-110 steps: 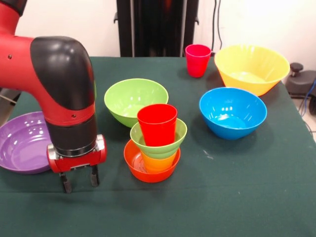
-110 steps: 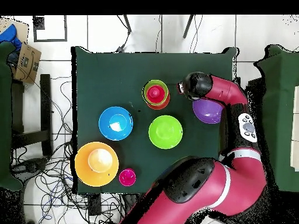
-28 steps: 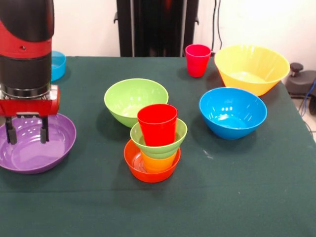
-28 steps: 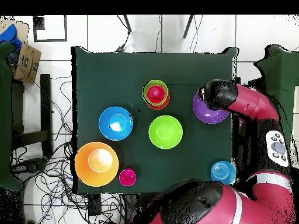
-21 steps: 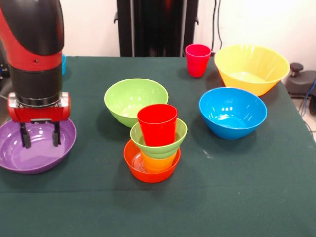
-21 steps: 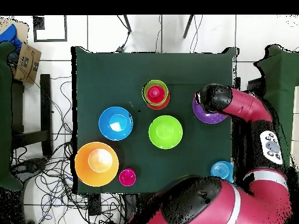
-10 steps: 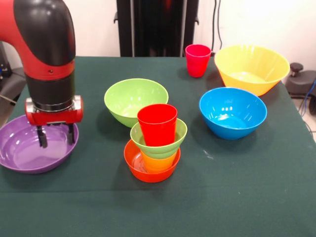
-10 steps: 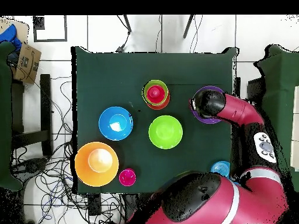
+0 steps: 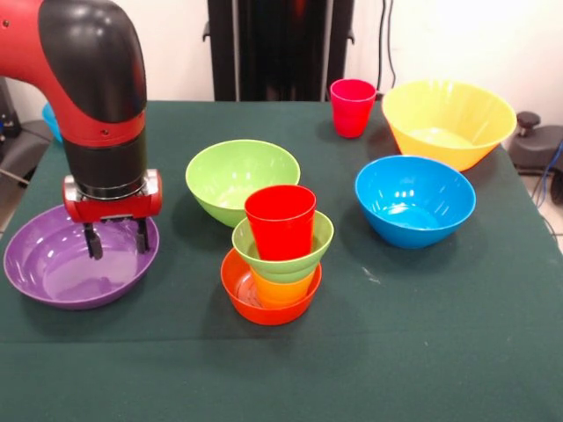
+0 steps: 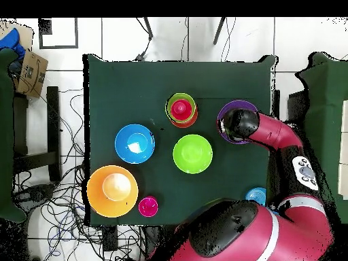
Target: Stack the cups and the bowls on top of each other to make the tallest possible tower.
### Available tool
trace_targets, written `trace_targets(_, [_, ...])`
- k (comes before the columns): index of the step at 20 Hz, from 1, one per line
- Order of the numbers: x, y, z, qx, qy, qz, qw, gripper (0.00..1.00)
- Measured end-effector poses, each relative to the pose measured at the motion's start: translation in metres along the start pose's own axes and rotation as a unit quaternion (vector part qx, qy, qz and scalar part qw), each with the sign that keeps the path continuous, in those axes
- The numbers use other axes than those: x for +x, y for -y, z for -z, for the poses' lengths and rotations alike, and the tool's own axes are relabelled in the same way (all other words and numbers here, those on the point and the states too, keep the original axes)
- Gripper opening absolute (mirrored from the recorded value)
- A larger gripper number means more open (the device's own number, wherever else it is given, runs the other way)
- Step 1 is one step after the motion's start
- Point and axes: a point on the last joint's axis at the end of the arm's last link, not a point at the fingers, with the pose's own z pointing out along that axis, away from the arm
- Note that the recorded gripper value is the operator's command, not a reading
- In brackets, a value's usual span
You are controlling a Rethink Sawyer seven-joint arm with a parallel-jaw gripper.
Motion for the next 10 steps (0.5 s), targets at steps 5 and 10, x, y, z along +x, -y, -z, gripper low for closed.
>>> trace_targets(5, [0.003,-0.001,-0.006,0.007,-0.001,0.002,1.0000,1.00])
trace_targets(10, [0.010,0.001,-0.016,0.014,-0.003,0.002,0.9999,1.00])
